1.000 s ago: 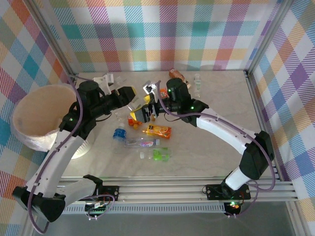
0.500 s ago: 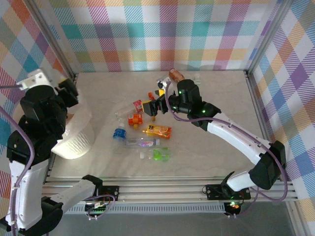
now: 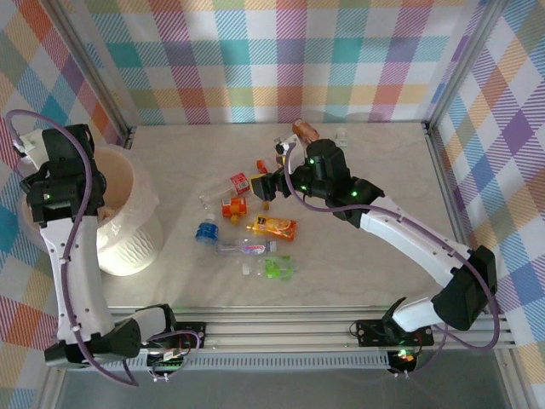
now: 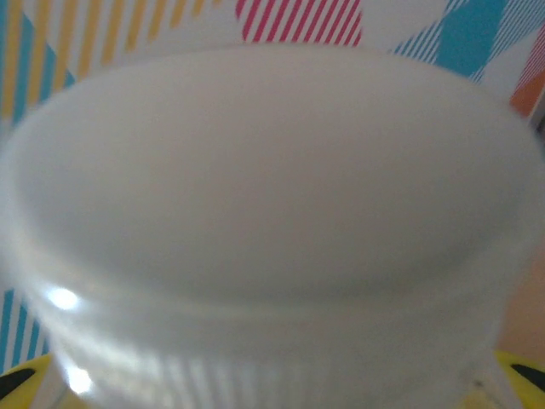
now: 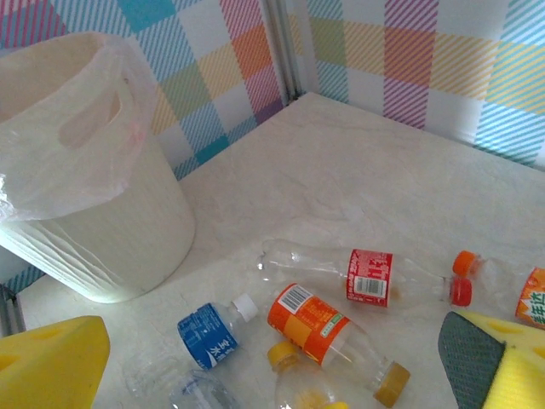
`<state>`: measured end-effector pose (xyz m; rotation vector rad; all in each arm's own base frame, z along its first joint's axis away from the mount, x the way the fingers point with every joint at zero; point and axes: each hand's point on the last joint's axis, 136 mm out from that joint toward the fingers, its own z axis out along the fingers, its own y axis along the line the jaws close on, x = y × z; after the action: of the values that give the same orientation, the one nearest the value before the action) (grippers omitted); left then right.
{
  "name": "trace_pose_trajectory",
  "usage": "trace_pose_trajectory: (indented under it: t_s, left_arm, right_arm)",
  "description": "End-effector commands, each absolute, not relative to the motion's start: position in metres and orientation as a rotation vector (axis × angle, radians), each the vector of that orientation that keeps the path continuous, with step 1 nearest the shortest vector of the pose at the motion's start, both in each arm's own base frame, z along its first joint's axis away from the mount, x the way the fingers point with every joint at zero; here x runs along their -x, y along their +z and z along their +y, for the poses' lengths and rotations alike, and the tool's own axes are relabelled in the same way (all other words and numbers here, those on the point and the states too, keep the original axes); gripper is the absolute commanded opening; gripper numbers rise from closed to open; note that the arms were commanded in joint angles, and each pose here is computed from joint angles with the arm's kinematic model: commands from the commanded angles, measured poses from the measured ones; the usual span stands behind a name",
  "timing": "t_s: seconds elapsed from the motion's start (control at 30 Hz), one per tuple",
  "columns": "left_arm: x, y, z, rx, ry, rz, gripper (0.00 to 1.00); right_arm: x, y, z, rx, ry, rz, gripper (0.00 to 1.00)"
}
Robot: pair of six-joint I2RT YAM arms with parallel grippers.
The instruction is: Put the plastic bottles in the bin
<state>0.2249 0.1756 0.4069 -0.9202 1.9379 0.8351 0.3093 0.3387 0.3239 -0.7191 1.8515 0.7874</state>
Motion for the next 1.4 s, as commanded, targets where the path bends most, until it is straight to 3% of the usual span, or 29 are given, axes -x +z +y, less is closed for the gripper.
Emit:
trace_pose_trajectory:
  t_s: [0.0, 0.43, 0.83, 1.0, 1.1, 1.23, 1.37]
  left_arm:
    - [-0.224, 0.379, 0.182, 0.959, 0.765, 2.055, 0.5]
    - [-0.254, 0.309, 0.197, 1.058, 0.628, 2.278, 0.55]
    - [-0.271, 0.313, 0.191, 1.035, 0.522, 2.295, 0.75]
    - [-0.283, 0.335, 0.163, 0.974, 0.277, 2.223, 0.87]
    - [-0.288, 0.352, 0.141, 0.932, 0.109, 2.165, 0.99]
    - [-0.293, 0.372, 0.113, 0.864, -0.098, 2.1, 1.0]
    - [-0.315, 0.392, 0.056, 0.682, -0.47, 2.016, 1.0]
  right_arm:
    - [-0.308, 0.333, 0.331, 0.693, 0.761, 1.845, 1.0]
    - [-0.314, 0.322, 0.326, 0.643, 0.727, 1.899, 1.0]
    - [-0.329, 0.316, 0.323, 0.564, 0.675, 1.934, 1.0]
    - [-0.342, 0.31, 0.311, 0.444, 0.619, 1.957, 1.0]
    - [-0.349, 0.304, 0.303, 0.387, 0.594, 1.981, 1.0]
    - [-0.355, 0.294, 0.296, 0.355, 0.562, 2.016, 1.0]
    - [-0.364, 0.28, 0.282, 0.288, 0.546, 2.06, 1.0]
